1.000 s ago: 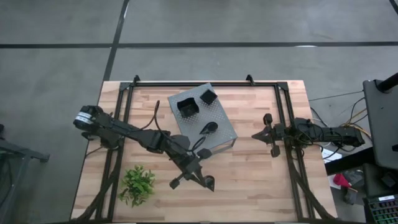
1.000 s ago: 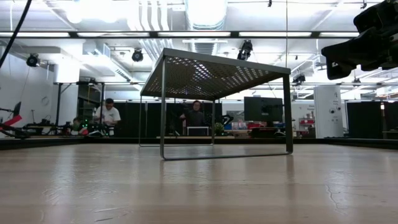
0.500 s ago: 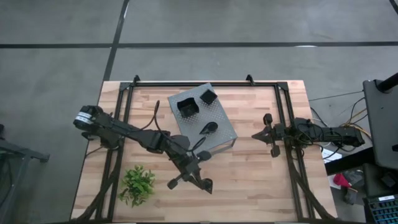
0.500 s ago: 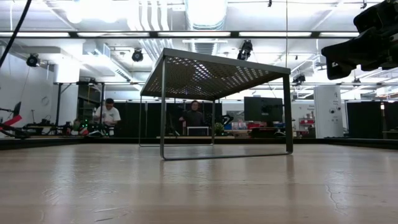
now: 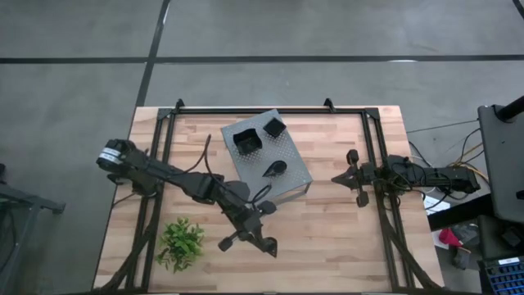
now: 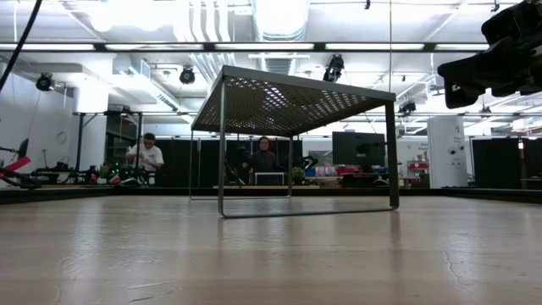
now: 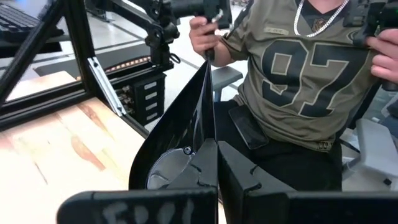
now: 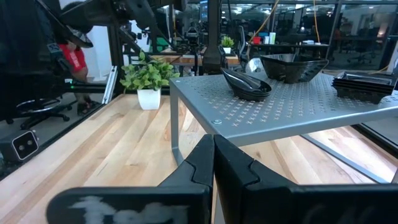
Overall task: Pick & Place Mini shaped plates
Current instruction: Stack the distorted square plate on top of the distorted square plate on the shelf
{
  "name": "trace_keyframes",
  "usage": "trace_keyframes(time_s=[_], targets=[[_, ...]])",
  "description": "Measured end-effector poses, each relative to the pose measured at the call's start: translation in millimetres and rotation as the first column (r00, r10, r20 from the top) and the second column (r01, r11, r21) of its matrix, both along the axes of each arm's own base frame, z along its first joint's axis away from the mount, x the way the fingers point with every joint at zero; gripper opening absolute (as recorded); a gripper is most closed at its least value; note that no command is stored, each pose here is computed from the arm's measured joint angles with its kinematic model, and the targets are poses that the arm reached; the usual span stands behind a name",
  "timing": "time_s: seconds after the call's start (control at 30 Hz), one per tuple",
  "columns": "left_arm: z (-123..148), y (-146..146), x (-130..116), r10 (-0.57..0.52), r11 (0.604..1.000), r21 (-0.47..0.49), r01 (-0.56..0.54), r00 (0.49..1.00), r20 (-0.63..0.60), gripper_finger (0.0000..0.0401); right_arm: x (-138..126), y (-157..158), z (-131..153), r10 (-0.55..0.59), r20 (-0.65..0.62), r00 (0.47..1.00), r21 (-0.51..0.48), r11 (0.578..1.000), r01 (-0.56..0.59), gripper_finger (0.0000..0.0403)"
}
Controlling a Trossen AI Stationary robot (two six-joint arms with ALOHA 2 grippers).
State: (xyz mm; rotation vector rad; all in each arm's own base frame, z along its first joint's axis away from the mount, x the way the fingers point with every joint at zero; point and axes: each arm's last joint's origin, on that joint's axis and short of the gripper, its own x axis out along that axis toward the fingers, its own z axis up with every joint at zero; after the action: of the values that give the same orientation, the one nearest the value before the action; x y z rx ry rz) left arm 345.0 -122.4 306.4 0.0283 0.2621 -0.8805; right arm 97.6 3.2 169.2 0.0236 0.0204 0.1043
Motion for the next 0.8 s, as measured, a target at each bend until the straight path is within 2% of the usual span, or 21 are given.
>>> trace_keyframes(time_s=[0.47, 0.8], targets=[[-5, -4, -2, 0.032, 0.999, 0.026, -0.031, 0.999, -0.043, 0.0, 0, 0, 0, 0.0, 0.0, 1.0, 0.0, 1.0, 0.0, 0.0009], [-16, -7, -7, 0.109, 0.993, -0.009, -0.115, 0.958, -0.265, 0.0, 0, 0, 0, 0.0, 0.0, 1.0, 0.0, 1.0, 0.0, 0.0009]])
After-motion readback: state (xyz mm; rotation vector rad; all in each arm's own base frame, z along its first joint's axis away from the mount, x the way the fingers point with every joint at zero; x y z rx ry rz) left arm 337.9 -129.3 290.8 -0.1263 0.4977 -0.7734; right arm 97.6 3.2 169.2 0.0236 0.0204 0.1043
